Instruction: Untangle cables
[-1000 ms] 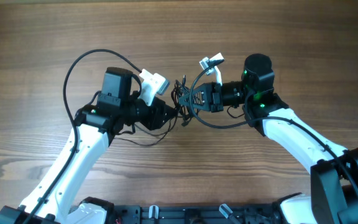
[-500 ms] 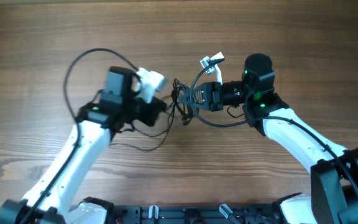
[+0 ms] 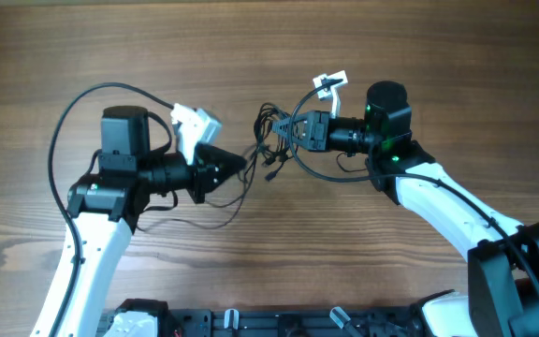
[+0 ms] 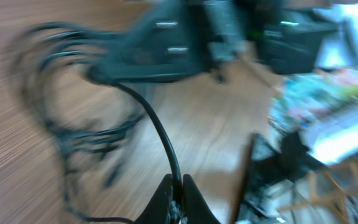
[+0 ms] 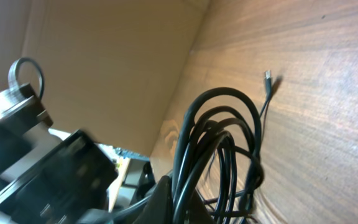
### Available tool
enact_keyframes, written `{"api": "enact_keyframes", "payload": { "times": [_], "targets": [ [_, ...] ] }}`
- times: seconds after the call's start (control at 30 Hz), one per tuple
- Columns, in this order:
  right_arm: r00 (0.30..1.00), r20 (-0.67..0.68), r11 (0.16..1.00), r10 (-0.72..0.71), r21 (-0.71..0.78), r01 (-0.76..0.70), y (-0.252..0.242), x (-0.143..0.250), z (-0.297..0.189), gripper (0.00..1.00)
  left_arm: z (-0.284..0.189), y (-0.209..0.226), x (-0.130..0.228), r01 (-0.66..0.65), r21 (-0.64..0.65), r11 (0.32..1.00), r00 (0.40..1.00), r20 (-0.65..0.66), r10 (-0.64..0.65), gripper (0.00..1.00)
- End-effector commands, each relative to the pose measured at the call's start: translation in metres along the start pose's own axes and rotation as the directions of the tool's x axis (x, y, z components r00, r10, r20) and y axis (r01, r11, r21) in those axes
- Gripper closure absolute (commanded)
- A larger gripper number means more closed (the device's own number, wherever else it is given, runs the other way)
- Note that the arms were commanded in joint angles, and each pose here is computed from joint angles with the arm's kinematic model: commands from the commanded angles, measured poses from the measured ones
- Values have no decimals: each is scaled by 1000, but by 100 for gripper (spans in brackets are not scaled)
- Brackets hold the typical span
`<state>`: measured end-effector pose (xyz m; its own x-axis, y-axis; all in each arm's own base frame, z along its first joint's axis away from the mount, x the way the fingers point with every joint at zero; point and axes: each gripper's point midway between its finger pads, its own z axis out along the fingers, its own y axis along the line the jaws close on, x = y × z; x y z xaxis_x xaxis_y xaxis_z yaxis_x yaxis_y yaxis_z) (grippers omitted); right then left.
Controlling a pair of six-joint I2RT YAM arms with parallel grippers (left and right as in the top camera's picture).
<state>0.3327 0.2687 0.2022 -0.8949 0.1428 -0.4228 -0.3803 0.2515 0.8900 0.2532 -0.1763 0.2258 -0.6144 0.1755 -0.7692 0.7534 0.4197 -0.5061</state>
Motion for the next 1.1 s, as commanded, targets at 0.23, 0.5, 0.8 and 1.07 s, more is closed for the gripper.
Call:
{"api": "enact_keyframes", "payload": {
  "times": [0.23, 0.5, 0.8, 1.07],
  "targets": [
    [1000, 12, 997, -22, 73, 21, -17, -1, -5, 96, -56, 79, -3, 255, -341, 905, 966, 142, -218, 96],
    [975, -40, 964, -217, -164, 208, 35, 2, -9, 96, -78, 116, 24, 485, -479, 732, 873, 215, -438, 30],
    [901, -297, 882, -317, -441, 166, 69, 60, -30, 96, -33, 23, -5, -109, -31, 994, 990, 84, 112, 21],
    [846, -363, 830, -391, -536, 153, 85, 88, -28, 96, -2, -16, -3, -327, 108, 939, 945, 61, 322, 10]
  ]
}}
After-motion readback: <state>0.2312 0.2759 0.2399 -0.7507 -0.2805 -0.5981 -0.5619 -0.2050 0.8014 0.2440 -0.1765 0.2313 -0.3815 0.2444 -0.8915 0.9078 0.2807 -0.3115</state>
